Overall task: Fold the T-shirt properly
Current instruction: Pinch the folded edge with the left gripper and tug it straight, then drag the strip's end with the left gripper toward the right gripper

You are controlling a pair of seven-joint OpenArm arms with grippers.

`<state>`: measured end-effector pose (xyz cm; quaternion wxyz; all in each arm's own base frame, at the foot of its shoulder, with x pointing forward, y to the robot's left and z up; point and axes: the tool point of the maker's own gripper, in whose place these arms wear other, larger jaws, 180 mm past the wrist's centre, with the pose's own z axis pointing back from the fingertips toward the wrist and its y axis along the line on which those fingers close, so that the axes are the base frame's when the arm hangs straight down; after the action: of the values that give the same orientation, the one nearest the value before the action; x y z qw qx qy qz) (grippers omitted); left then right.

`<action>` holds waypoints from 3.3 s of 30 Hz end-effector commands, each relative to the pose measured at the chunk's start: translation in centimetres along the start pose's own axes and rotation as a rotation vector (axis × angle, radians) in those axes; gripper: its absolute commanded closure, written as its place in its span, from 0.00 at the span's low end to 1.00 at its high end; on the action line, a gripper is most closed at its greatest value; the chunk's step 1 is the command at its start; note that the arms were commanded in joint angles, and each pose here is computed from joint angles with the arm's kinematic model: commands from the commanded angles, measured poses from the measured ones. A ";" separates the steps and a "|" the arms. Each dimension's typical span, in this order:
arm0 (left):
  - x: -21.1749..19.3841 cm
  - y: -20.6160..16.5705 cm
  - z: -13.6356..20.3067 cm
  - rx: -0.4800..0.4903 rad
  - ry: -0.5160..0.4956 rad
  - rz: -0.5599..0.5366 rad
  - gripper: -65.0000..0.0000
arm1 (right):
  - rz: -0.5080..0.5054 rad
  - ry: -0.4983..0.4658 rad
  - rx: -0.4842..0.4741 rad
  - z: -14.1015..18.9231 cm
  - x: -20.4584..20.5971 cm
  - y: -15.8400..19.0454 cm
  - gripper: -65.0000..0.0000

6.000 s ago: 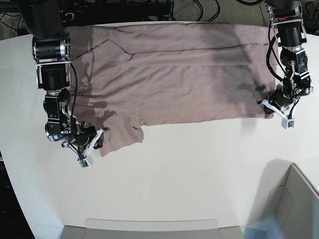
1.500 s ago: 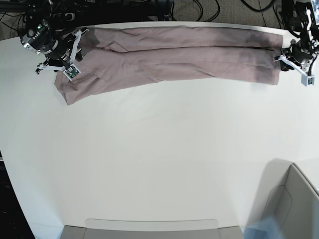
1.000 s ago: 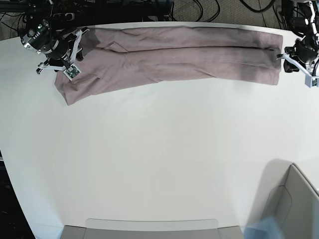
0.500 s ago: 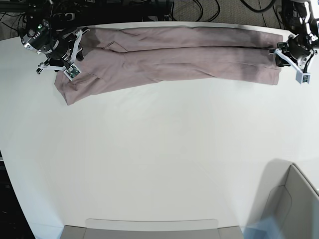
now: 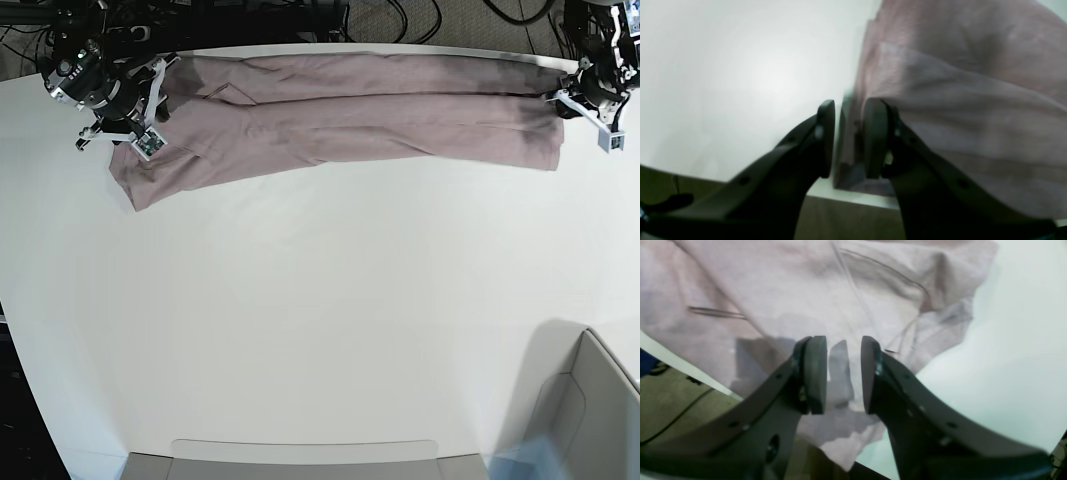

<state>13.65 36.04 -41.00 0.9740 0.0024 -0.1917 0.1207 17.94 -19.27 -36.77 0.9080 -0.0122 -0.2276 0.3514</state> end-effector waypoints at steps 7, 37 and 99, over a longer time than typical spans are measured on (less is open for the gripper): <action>0.5 -1.7 0.0 -0.065 -0.010 -0.097 0.75 | 0.024 -0.027 -0.003 0.3 0.7 -0.2 0.72; -4.0 -6.0 -5.6 -0.204 0.164 -0.165 1.00 | 0.037 -0.017 -0.008 0.4 0.5 -0.4 0.72; 0.6 -20.9 6.4 -0.580 -0.164 -0.404 1.00 | -0.005 -0.068 -0.012 0.2 2.0 -0.3 0.72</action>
<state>16.36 15.60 -34.70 0.9245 -0.2253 -0.2787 -0.1297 18.87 -18.32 -36.49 0.9079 -0.0031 -0.2463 0.3392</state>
